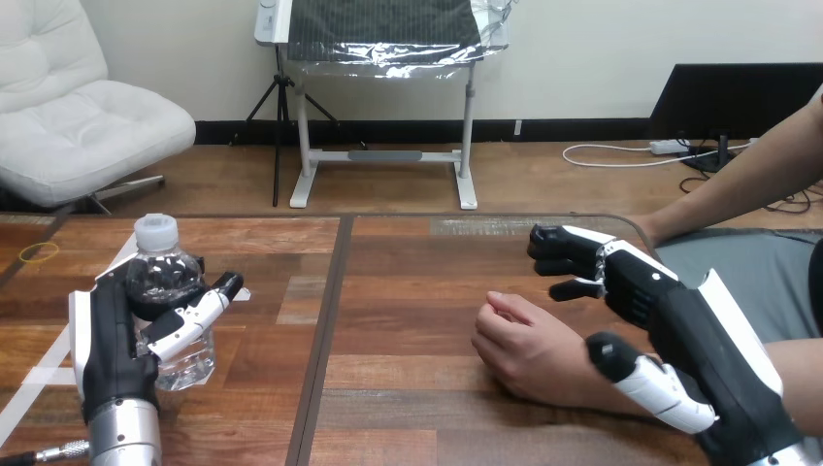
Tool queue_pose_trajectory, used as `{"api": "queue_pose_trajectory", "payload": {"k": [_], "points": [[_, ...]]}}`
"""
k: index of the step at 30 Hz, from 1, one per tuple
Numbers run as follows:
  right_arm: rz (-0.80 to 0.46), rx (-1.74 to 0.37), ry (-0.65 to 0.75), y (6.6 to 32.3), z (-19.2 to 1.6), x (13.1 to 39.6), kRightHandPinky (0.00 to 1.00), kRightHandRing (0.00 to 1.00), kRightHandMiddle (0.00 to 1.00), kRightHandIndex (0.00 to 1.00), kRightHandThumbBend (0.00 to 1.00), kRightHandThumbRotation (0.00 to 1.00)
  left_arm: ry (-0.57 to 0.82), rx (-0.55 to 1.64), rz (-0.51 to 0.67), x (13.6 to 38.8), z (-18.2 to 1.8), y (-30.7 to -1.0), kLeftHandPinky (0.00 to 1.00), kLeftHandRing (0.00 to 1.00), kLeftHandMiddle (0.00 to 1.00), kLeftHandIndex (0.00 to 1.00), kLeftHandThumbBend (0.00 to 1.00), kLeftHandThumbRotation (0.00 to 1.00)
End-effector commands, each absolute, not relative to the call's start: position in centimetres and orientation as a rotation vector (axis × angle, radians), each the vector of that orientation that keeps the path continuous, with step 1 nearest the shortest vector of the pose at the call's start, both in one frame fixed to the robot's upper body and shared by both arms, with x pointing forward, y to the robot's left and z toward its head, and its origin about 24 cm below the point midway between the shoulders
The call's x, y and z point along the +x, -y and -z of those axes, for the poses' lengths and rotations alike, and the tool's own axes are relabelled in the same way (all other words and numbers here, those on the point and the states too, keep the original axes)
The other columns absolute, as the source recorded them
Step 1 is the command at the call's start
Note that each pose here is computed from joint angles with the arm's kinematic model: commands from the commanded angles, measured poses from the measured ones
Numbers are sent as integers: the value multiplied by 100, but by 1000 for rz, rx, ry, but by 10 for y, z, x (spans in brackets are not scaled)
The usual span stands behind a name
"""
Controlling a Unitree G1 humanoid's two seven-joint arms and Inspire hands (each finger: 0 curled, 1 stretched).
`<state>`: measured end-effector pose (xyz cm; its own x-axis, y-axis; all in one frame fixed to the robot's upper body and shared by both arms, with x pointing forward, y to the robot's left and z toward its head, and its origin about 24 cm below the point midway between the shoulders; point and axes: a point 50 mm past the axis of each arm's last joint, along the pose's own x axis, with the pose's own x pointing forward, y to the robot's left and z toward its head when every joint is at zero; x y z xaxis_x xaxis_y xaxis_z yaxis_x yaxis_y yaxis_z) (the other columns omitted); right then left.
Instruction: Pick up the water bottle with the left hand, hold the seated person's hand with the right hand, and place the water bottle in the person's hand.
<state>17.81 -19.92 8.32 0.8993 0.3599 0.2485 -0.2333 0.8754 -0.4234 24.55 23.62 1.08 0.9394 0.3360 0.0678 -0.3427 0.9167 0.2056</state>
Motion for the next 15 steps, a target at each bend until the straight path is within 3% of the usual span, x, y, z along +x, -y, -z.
{"api": "queue_pose_trajectory", "payload": {"k": [1, 15], "points": [[-275, -591, 444, 216, -116, 209, 72, 80, 83, 82, 97, 79, 412, 225, -247, 263, -93, -211, 27, 32, 37, 42, 61, 0], [-283, -736, 380, 236, -124, 226, 66, 79, 84, 84, 99, 62, 497, 193, -199, 254, -112, -201, 27, 32, 37, 41, 59, 0]]}}
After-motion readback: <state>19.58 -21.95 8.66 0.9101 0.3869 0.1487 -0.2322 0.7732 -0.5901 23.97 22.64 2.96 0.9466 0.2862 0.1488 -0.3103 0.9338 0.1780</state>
